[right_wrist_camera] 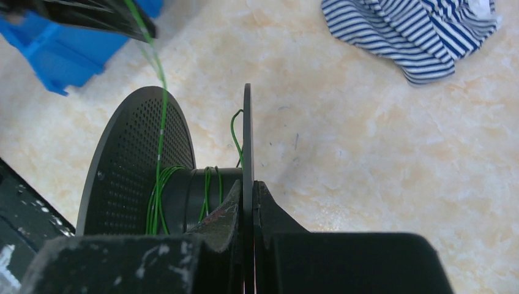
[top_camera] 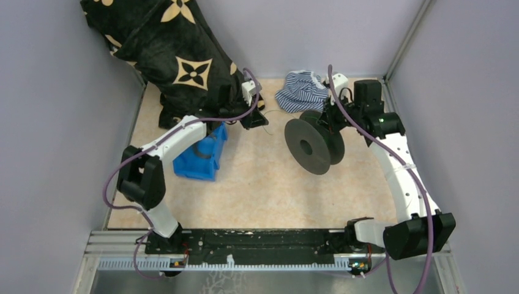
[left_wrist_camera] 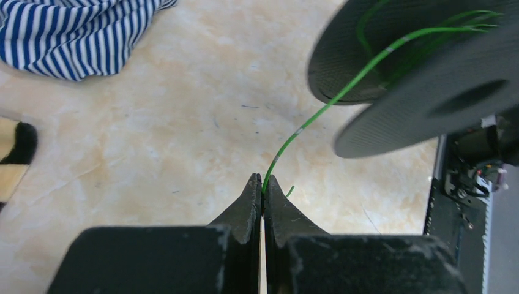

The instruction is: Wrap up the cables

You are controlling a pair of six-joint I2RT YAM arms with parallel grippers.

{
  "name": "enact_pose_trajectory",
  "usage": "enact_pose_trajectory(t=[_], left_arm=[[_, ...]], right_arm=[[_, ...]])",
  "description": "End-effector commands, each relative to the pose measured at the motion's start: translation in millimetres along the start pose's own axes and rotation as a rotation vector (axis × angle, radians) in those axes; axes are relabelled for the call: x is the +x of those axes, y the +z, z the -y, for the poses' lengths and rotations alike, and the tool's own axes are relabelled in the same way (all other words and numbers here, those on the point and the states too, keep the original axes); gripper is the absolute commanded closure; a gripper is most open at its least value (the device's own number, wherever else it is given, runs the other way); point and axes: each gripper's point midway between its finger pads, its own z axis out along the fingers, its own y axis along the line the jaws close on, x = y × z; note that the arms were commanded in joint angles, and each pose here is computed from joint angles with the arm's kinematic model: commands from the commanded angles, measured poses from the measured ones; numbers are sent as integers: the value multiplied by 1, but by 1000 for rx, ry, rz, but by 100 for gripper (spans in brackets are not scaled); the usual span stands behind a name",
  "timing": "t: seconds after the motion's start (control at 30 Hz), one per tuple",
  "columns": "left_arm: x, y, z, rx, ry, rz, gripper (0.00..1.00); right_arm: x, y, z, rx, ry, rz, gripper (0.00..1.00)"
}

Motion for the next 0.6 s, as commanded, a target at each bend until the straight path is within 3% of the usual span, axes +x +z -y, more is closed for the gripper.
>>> enact_pose_trajectory(t=[0.0,0.33,0.57], left_arm=[[-10,16,-25,-54,-44,27,100],[10,35,-2,141,-149,14,100],[1,36,15,252,-211,52,100]], right_arm=[[-65,-26,-28,-107,-27,189,100],[-131,-28,-15,-61,134,363,100],[-141,-11,-1,-28,233,424,100]])
